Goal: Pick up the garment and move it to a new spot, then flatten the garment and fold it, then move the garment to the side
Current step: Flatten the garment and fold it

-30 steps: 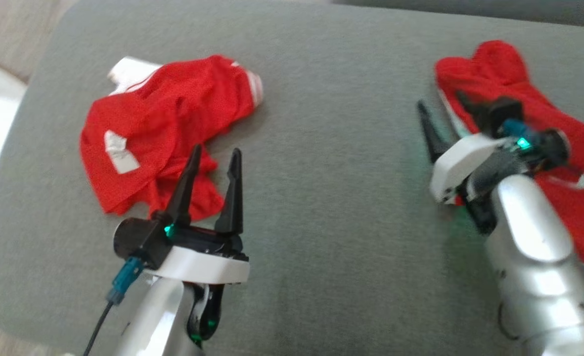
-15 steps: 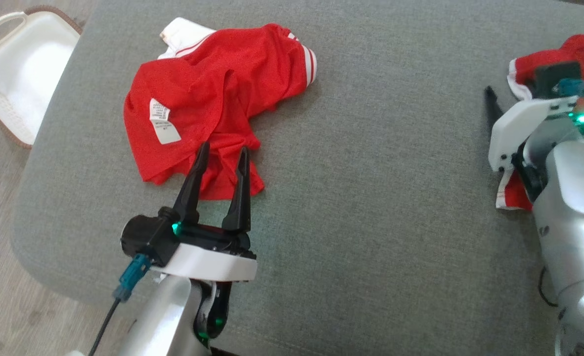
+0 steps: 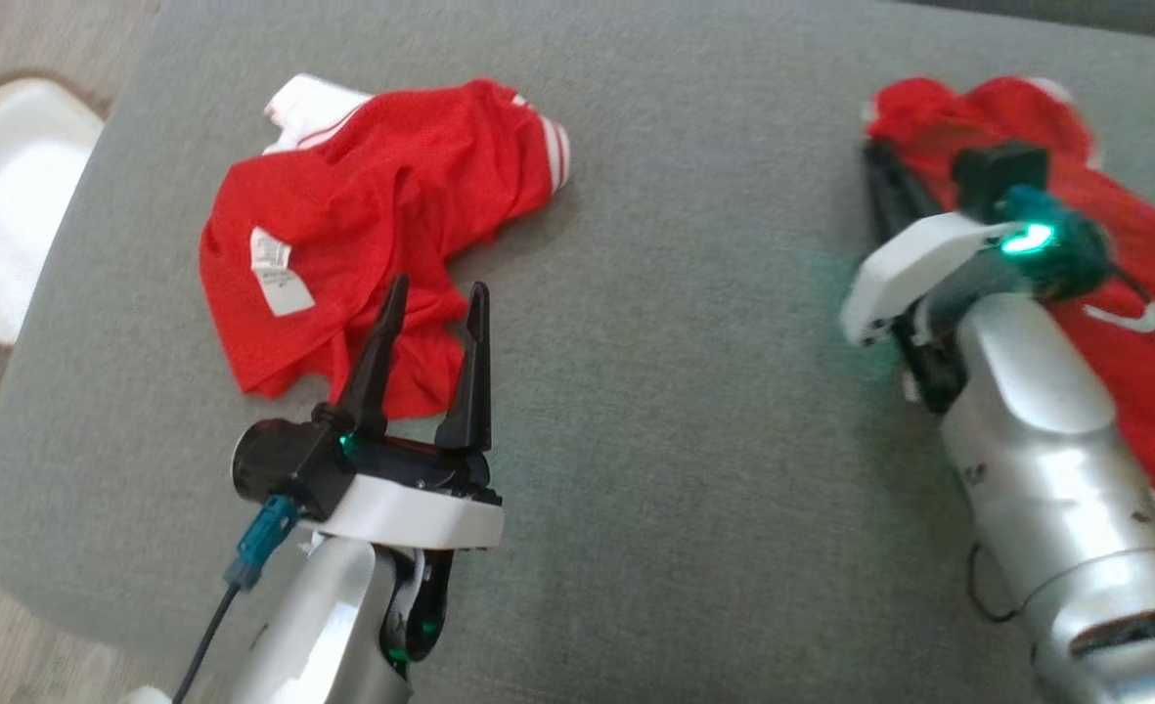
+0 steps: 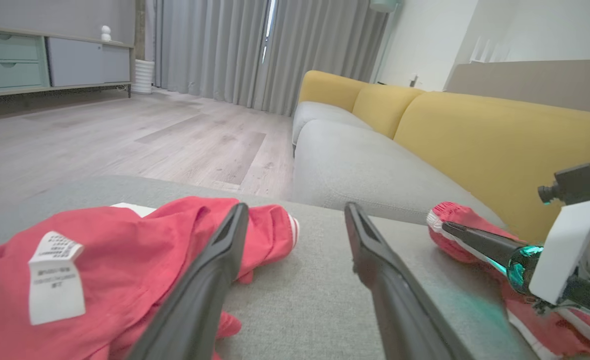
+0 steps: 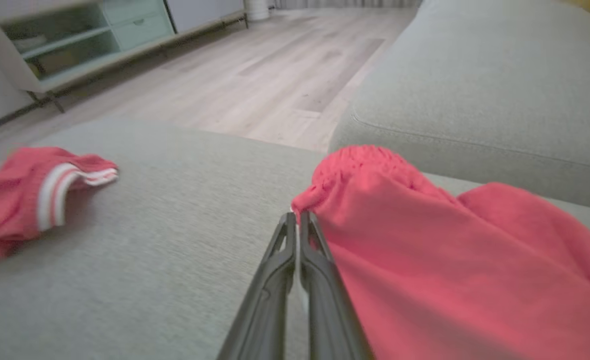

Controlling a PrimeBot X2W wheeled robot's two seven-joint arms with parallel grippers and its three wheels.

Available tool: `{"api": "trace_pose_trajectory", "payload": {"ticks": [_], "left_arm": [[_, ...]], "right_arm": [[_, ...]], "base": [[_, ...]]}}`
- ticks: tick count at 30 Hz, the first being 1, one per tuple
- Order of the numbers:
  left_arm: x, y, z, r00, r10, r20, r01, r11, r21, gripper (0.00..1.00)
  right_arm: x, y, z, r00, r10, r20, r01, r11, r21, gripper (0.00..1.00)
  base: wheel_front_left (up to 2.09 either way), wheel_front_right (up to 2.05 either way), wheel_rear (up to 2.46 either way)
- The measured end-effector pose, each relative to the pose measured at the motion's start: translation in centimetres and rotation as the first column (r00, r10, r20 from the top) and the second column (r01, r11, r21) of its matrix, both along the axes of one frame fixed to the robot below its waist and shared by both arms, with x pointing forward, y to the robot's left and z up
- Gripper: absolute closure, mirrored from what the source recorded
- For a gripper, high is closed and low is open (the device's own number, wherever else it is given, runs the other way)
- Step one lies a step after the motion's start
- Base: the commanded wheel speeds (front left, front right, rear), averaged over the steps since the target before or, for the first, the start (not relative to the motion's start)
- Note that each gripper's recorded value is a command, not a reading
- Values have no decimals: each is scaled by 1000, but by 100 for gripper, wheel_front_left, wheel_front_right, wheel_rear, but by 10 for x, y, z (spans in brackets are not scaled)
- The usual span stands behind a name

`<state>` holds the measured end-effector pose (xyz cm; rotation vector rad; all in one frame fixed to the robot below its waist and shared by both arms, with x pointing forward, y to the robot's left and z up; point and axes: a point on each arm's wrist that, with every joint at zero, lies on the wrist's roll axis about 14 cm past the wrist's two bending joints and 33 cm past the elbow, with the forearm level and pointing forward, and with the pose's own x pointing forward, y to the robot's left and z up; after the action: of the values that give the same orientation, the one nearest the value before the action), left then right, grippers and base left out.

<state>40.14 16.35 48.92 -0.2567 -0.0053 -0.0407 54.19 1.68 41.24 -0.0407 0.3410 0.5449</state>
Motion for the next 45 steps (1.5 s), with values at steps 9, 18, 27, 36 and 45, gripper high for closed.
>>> {"api": "trace_pose_trajectory", "payload": {"ticks": [9, 18, 27, 36, 45], "left_arm": [[-5, -12, 16, 998, -33, 50, 33, 999, 10, 0], [-14, -26, 22, 995, -73, 73, 73, 997, 7, 0], [-15, -42, 26, 988, -124, 88, 124, 992, 11, 0], [-14, -47, 31, 985, -139, 104, 139, 990, 8, 0], [-20, -61, 27, 979, -180, 95, 181, 983, -2, 0]], "right_arm": [[-86, 53, 31, 981, 190, -48, -176, 961, 212, 100], [-167, 42, 11, 928, 301, -219, -258, 944, 207, 100], [-194, 19, -8, 926, 266, -267, -230, 960, 159, 0], [-142, -25, 48, 998, 60, -10, -56, 972, 227, 0], [-127, -142, 70, 931, -326, 163, 283, 928, 242, 0]], "base": [[0, 0, 0], [0, 0, 0], [0, 0, 0], [0, 0, 0], [0, 0, 0]]}}
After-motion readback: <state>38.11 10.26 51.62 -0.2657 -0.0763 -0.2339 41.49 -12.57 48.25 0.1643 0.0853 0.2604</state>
